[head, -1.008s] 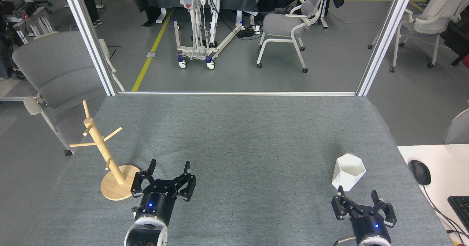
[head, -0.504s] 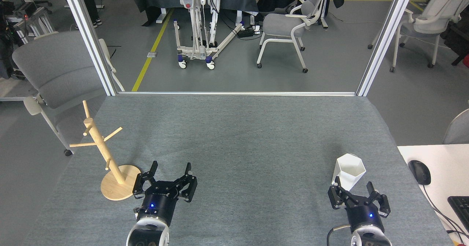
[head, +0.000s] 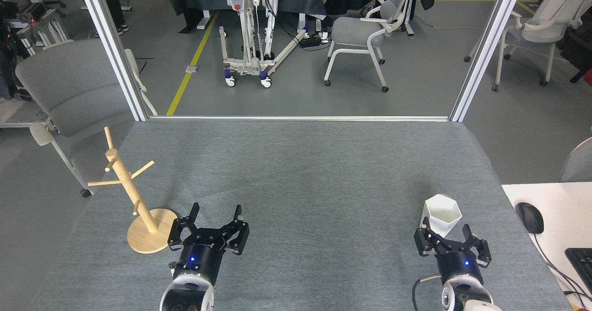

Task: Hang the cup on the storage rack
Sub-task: 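Close the right gripper on the white cup's rim, then lift the cup and carry it toward the left gripper, then grasp the cup with the left gripper beside the right gripper, then open the right gripper and withdraw it from the cup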

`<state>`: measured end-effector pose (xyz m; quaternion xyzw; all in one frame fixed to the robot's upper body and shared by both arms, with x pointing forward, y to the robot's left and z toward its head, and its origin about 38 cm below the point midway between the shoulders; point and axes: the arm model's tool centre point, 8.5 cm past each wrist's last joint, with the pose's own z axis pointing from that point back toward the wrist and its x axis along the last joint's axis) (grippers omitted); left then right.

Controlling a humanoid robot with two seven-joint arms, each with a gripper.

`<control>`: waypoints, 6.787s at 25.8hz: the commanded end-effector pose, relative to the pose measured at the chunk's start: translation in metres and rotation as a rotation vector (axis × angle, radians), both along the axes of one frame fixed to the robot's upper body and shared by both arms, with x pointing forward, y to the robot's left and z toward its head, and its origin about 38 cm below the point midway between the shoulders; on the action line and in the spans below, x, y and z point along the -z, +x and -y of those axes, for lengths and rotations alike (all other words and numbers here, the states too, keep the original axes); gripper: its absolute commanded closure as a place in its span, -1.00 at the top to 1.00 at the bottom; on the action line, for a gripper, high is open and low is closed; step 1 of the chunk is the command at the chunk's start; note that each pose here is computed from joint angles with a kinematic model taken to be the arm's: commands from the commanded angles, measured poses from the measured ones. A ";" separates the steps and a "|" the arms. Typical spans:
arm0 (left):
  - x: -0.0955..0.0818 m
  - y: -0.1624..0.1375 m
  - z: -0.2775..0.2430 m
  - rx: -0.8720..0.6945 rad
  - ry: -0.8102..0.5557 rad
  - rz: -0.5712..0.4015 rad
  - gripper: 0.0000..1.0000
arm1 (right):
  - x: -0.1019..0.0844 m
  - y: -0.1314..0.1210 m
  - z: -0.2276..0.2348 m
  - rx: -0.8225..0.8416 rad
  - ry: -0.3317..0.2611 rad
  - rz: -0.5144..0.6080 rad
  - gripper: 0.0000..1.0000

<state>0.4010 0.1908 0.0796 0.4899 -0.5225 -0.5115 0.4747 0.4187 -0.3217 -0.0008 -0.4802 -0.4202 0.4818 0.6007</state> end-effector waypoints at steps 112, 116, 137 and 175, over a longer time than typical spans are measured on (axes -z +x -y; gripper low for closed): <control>-0.009 0.045 0.156 0.570 0.148 -0.035 0.98 | -0.147 0.000 -0.262 0.026 0.087 0.065 -0.49; -0.003 0.042 0.161 0.599 0.158 -0.084 0.98 | -0.146 0.000 -0.262 0.024 0.088 0.064 -0.48; -0.006 0.047 0.165 0.667 0.150 -0.092 0.93 | -0.131 -0.010 -0.297 -0.029 0.078 0.015 -0.53; 0.029 0.024 0.121 0.619 0.164 -0.172 -1.00 | -0.161 -0.004 -0.290 -0.002 0.029 0.365 0.95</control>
